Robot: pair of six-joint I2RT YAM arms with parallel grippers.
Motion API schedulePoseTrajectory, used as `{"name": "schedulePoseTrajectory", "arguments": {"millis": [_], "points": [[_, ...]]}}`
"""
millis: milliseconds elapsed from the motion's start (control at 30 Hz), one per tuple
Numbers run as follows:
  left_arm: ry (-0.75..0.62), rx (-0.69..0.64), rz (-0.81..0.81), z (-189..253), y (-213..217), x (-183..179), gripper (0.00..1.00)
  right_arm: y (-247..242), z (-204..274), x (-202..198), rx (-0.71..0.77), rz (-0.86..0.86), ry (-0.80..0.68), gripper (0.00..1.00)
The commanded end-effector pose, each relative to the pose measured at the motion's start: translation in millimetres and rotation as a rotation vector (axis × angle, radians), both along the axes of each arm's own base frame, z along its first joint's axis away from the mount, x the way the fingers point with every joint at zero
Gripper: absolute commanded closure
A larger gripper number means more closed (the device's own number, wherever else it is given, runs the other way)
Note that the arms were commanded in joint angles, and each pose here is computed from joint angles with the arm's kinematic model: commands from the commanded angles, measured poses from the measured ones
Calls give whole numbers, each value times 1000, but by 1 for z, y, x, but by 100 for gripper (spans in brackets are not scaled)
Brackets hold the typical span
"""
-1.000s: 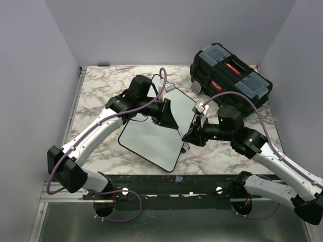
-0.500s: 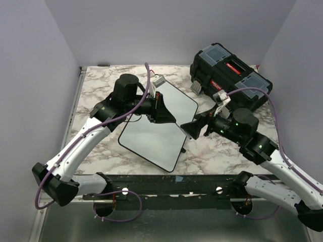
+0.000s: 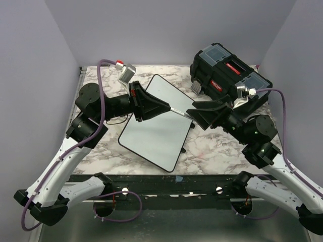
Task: Write a sentence on the whiteboard
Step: Open the whiteboard marker at the center of the board.
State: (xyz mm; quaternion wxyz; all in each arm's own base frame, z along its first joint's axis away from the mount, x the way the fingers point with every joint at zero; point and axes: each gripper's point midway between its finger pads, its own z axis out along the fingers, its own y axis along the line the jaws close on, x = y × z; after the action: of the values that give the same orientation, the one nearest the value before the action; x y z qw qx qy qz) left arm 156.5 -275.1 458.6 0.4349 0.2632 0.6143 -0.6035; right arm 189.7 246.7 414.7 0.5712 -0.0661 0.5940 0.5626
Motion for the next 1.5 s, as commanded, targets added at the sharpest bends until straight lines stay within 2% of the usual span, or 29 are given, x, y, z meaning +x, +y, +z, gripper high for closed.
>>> {"name": "schedulePoseTrajectory", "arguments": {"millis": [0, 200, 433, 700, 1200, 1467], "points": [[-71, -124, 24, 40, 9, -7, 100, 8, 38, -30, 121, 158, -101, 9], [-85, -155, 17, 48, 10, -9, 100, 19, 55, -57, 137, 324, -191, 15], [-87, -199, -9, 57, 10, -14, 100, 27, 65, -67, 139, 407, -237, 29], [-65, -183, -20, 49, 6, -11, 100, 31, 70, -65, 138, 416, -256, 42], [-43, -133, -13, 30, 2, -4, 100, 43, 67, -61, 114, 453, -245, 59], [-41, -116, 14, 23, 5, -4, 100, 42, 69, -56, 139, 430, -234, 59]]}}
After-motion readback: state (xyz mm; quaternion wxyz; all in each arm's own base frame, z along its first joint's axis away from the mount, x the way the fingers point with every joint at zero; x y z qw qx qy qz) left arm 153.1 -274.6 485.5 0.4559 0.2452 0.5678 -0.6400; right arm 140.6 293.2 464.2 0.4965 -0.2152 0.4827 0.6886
